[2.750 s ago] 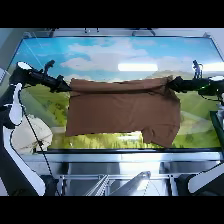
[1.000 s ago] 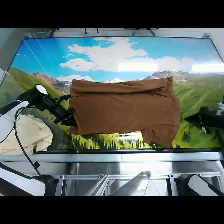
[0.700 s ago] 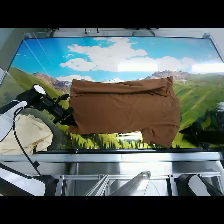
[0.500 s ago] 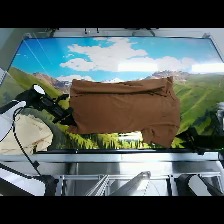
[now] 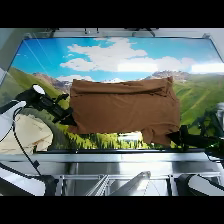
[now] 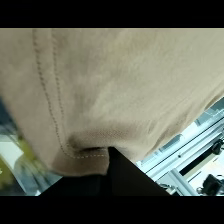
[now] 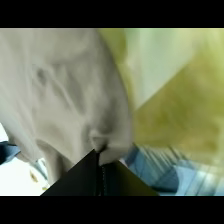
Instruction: Fold the shirts.
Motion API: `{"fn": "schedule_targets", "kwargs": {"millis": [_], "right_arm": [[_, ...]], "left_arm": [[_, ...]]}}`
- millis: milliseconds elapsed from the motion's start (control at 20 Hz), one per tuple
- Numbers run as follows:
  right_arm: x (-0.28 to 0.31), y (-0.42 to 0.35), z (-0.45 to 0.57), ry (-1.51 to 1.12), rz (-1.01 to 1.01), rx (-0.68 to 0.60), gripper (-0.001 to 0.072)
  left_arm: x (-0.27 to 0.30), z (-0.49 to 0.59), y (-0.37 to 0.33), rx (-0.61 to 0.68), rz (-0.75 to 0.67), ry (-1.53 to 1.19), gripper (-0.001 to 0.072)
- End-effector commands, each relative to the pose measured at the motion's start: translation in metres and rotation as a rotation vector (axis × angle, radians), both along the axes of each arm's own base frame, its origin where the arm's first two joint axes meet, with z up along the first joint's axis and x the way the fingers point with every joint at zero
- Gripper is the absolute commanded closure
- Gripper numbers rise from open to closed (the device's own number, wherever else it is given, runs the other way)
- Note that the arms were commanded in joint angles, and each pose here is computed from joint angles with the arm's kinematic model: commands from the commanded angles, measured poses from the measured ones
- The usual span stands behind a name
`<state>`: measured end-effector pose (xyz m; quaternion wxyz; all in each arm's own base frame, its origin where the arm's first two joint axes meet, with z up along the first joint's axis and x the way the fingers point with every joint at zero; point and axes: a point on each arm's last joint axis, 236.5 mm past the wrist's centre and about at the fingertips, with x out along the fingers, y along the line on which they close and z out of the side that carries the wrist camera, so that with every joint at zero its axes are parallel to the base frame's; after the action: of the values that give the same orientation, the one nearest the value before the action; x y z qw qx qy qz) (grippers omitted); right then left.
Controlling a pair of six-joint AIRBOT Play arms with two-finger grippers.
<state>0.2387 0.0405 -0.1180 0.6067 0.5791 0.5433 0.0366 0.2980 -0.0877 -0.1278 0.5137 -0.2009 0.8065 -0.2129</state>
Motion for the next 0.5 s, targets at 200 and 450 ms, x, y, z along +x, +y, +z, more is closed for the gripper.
{"fn": "schedule_targets", "kwargs": {"millis": [200,450], "right_arm": [[0.053,-0.033,0.077,-0.234,-0.058,0.088,0.0696],[0.064,-0.035,0.142,-0.36,-0.035,0.17,0.0695]], "left_arm": [[-0.021,0.015,0.038,-0.012,0.051,0.125,0.0692],[-0.019,0.037,0.064,-0.033,0.15,0.098,0.0692]]}}
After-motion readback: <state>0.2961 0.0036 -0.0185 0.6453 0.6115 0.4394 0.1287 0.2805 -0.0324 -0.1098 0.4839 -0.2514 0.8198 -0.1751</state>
